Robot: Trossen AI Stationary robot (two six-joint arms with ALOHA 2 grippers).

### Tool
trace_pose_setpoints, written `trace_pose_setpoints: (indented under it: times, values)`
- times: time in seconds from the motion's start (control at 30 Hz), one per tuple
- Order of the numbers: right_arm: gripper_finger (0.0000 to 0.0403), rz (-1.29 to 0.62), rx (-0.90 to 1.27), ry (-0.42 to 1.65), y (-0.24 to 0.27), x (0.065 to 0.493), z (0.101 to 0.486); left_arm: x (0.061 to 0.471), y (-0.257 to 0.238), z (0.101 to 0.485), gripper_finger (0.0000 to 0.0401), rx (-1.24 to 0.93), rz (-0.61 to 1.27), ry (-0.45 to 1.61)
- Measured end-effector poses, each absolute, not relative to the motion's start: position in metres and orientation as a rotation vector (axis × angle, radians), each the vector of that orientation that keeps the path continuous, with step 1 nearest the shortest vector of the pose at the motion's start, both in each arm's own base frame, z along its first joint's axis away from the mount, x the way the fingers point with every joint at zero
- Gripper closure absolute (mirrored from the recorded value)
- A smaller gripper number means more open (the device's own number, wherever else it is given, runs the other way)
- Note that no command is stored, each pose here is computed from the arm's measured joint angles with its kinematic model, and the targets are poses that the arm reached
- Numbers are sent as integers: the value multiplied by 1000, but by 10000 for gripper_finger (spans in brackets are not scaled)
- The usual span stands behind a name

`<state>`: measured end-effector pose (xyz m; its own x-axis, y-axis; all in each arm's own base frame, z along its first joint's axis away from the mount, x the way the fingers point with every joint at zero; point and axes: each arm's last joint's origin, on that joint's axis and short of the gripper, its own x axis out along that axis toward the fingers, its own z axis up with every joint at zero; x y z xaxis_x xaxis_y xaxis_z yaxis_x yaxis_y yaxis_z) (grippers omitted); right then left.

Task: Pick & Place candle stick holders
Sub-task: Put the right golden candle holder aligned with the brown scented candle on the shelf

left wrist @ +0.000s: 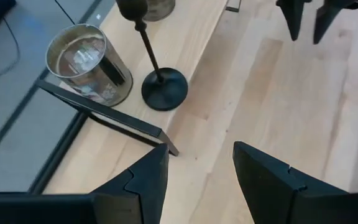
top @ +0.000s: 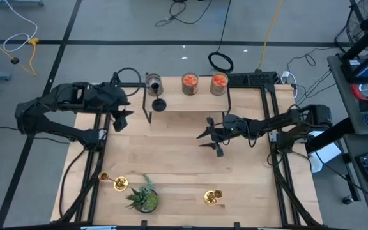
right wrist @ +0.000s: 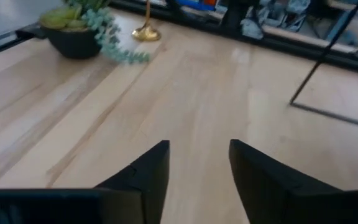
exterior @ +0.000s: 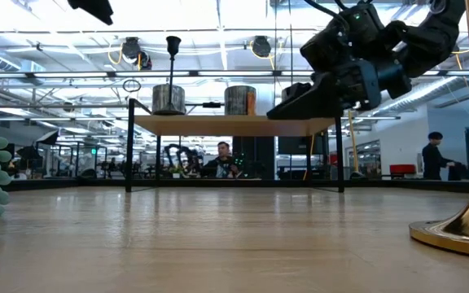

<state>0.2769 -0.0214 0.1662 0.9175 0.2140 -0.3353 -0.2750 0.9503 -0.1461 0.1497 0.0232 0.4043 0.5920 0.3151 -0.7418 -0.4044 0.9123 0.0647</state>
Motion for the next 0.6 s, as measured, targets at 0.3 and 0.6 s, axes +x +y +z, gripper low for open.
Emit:
trace_pose_setpoints:
  times: [0.3, 0.6]
  values:
    - [213, 191, -152, 588, -9, 235, 187, 154, 14, 366, 212, -33, 394, 812]
    - [240, 491, 109, 668, 34, 189, 192, 163, 12, 336, 212, -18, 383, 872]
